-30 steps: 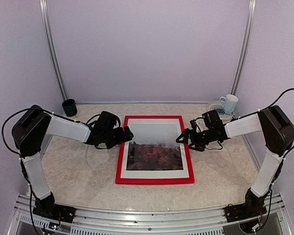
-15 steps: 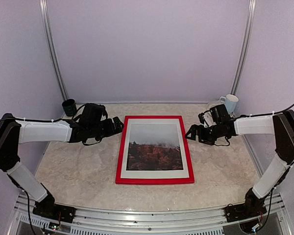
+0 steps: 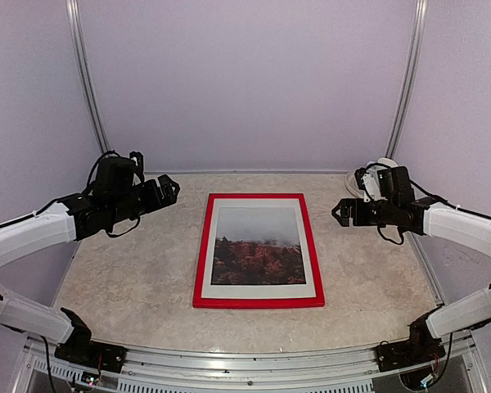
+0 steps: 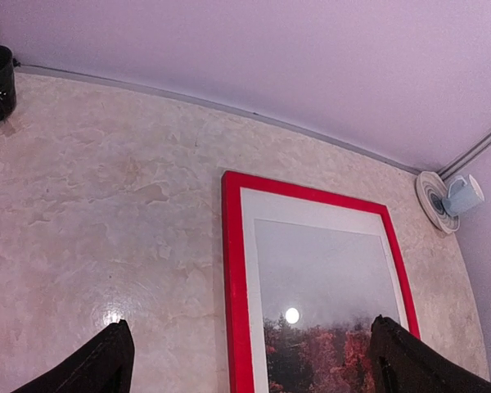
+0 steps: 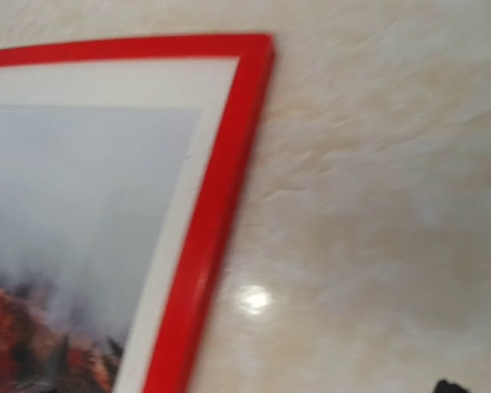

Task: Put the photo into the frame
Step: Reset both arms

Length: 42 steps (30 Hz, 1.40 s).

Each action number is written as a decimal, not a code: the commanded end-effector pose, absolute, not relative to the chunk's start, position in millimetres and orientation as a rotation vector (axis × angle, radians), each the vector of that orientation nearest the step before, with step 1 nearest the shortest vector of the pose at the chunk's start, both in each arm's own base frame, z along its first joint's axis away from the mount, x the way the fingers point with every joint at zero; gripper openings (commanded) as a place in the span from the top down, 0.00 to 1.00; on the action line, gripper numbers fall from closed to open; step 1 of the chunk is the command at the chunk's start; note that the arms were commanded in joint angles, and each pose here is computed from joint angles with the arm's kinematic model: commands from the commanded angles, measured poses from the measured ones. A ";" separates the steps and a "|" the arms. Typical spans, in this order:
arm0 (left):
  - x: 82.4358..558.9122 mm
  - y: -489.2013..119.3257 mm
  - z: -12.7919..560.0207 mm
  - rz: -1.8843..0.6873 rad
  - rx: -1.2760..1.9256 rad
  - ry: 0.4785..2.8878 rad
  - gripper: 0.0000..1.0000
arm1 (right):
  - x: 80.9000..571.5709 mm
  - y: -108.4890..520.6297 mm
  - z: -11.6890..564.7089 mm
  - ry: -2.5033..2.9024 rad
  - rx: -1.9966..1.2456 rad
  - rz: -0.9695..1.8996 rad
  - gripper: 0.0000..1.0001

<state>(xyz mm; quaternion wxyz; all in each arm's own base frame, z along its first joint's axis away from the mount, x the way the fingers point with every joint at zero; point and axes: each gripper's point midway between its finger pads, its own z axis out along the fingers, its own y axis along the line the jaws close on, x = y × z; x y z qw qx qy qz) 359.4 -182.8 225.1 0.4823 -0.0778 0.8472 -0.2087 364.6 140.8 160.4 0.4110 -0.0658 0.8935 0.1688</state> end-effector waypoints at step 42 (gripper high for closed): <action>275.4 -34.1 248.0 -0.372 -0.167 1.703 0.01 | 310.0 41.9 180.7 1.854 -0.107 0.131 0.01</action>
